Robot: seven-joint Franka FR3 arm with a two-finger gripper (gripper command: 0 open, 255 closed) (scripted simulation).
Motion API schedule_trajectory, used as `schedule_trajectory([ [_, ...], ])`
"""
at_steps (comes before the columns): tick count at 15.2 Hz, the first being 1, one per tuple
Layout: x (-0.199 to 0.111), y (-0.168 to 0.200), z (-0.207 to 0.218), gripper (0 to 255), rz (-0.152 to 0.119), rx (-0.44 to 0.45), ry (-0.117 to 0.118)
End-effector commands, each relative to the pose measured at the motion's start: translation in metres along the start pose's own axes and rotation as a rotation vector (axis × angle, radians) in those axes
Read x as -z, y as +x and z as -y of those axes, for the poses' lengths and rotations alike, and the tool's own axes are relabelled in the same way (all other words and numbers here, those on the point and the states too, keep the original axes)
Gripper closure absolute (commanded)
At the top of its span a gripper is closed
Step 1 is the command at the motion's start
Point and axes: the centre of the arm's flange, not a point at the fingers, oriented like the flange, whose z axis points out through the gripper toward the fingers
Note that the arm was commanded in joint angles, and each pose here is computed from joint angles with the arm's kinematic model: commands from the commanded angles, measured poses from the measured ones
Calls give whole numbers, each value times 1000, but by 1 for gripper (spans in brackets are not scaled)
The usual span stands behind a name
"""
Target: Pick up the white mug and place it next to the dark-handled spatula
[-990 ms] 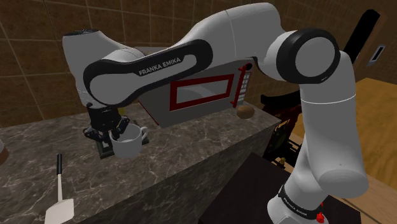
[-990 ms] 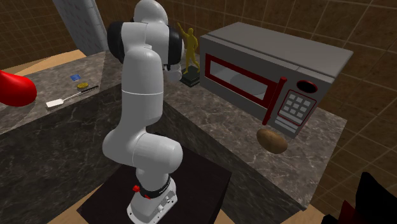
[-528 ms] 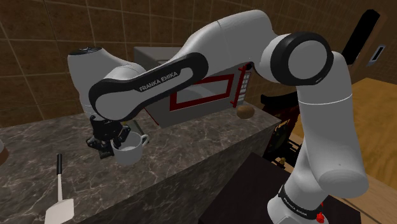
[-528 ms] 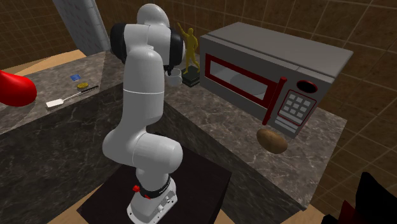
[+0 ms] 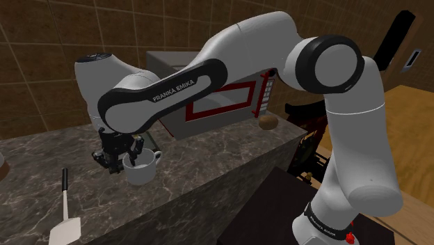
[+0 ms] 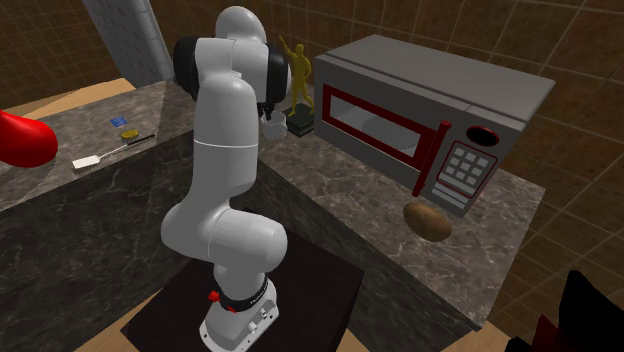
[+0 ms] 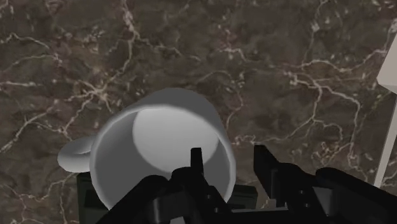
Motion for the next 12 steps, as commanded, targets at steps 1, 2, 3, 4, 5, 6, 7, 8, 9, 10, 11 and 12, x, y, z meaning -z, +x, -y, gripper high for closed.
schedule_trajectory([
  [1, 0, 0, 0, 0, 0, 0, 0],
  [2, 0, 0, 0, 0, 0, 0, 0],
  [3, 0, 0, 0, 0, 0, 0, 0],
  [4, 0, 0, 0, 0, 0, 0, 0],
  [5, 0, 0, 0, 0, 0, 0, 0],
  [6, 13, 0, 0, 0, 0, 0, 0],
  [7, 26, 0, 0, 0, 0, 0, 0],
  [8, 40, 0, 0, 0, 0, 0, 0],
  [9, 50, 0, 0, 0, 0, 0, 0],
  [10, 50, 0, 0, 0, 0, 0, 0],
  [11, 50, 0, 0, 0, 0, 0, 0],
  [12, 50, 0, 0, 0, 0, 0, 0],
])
